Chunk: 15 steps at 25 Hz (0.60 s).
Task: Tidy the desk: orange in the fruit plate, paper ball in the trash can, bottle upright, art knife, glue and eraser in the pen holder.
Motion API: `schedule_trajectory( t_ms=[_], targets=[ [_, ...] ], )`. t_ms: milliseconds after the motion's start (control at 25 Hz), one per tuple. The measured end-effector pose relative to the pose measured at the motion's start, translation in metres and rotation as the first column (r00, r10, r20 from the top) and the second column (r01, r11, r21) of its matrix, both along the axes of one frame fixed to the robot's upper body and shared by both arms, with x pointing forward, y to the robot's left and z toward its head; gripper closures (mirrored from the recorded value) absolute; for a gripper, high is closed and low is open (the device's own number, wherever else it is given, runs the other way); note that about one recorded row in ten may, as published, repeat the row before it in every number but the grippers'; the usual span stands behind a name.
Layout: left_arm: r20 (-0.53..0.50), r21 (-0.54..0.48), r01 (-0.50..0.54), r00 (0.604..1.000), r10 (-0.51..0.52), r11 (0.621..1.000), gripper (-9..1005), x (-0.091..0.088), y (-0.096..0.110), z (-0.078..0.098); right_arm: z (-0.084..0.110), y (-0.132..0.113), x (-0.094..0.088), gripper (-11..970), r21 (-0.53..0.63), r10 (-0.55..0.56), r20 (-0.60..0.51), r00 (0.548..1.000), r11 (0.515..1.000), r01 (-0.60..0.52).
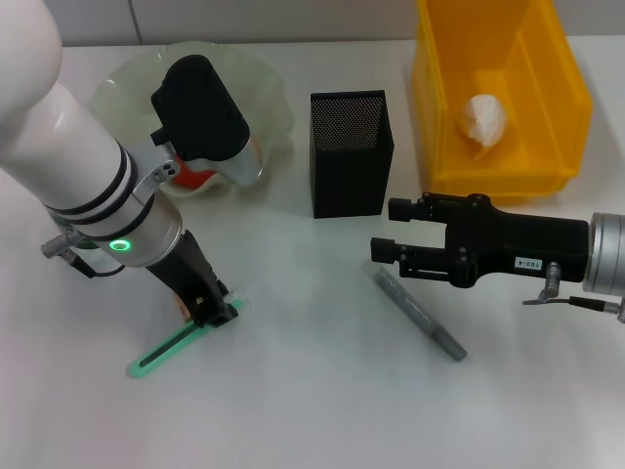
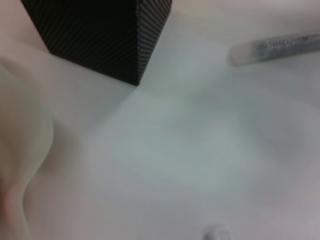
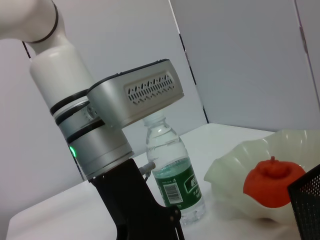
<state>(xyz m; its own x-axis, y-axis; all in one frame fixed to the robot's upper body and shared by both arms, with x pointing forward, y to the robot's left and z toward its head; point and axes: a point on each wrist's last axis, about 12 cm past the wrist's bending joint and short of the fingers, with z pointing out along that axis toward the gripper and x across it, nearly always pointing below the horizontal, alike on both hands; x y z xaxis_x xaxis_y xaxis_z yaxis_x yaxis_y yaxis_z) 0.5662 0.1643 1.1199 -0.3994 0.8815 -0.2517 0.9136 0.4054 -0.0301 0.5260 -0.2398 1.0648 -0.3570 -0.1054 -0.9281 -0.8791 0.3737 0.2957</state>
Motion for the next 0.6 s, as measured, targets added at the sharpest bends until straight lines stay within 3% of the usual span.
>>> schedule_trajectory(
  t_ms=[600],
  targets=[
    [0.001, 0.002, 0.001, 1.000, -0.001, 1.000, 808, 0.0003, -0.0002, 0.0003, 0.0001, 0.0001, 0.0002, 270, 0.000, 0.000, 0.000, 1.000, 1.000, 0.000]
  ],
)
